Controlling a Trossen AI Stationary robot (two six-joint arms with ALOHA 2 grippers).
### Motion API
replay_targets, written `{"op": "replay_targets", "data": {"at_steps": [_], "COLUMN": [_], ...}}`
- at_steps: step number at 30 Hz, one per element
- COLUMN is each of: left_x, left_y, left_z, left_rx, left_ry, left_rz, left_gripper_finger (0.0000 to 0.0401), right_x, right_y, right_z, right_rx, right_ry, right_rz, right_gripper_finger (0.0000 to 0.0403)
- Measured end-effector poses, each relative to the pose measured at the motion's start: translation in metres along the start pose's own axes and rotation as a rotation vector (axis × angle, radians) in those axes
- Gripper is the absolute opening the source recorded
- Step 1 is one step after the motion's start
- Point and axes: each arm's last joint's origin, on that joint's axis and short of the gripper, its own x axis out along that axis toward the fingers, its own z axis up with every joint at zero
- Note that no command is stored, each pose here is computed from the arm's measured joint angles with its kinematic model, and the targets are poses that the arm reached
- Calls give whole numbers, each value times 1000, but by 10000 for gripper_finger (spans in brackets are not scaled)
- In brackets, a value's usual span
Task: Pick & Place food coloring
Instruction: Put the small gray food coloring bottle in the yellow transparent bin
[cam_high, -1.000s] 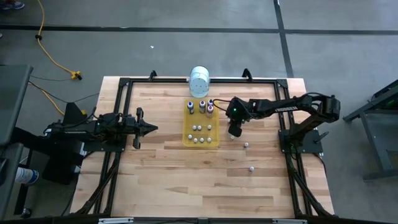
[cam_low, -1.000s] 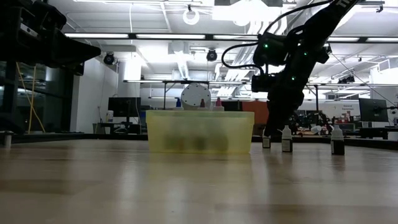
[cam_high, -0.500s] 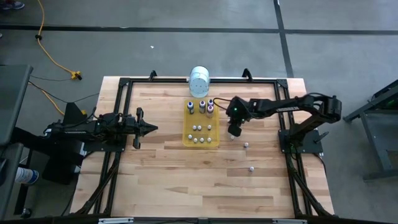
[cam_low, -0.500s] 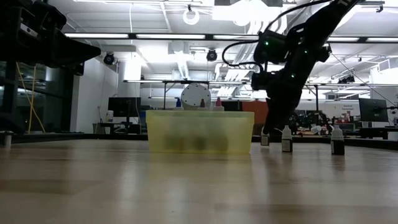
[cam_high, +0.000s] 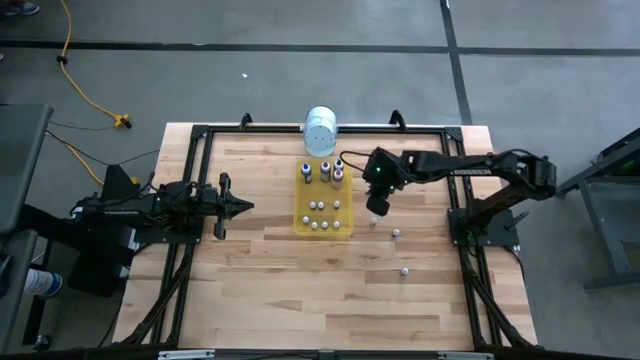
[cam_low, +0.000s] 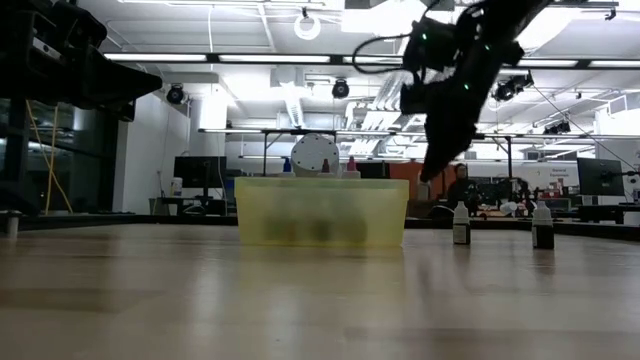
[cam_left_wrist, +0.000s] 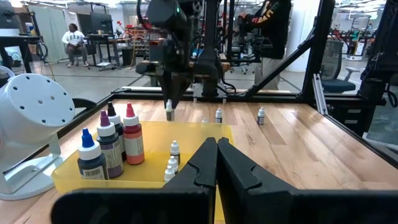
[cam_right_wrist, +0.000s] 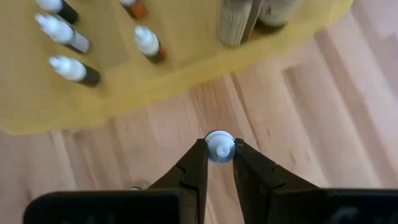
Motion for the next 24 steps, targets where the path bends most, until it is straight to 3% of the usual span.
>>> {"op": "replay_targets", "data": {"at_steps": [13,24], "left_x": [0,0], "left_y": [0,0], "left_z": [0,0], "left_rx": [0,0], "left_ry": [0,0], "left_rz": [0,0], "left_gripper_finger": [0,0], "right_x": [-47,-32], "right_y": [32,58], "right_z": [45,43], "right_rx": [-93,-345], "right_ry": [-88,-65], "right_rz": [80,170], "right_gripper_finger": [54,50]}}
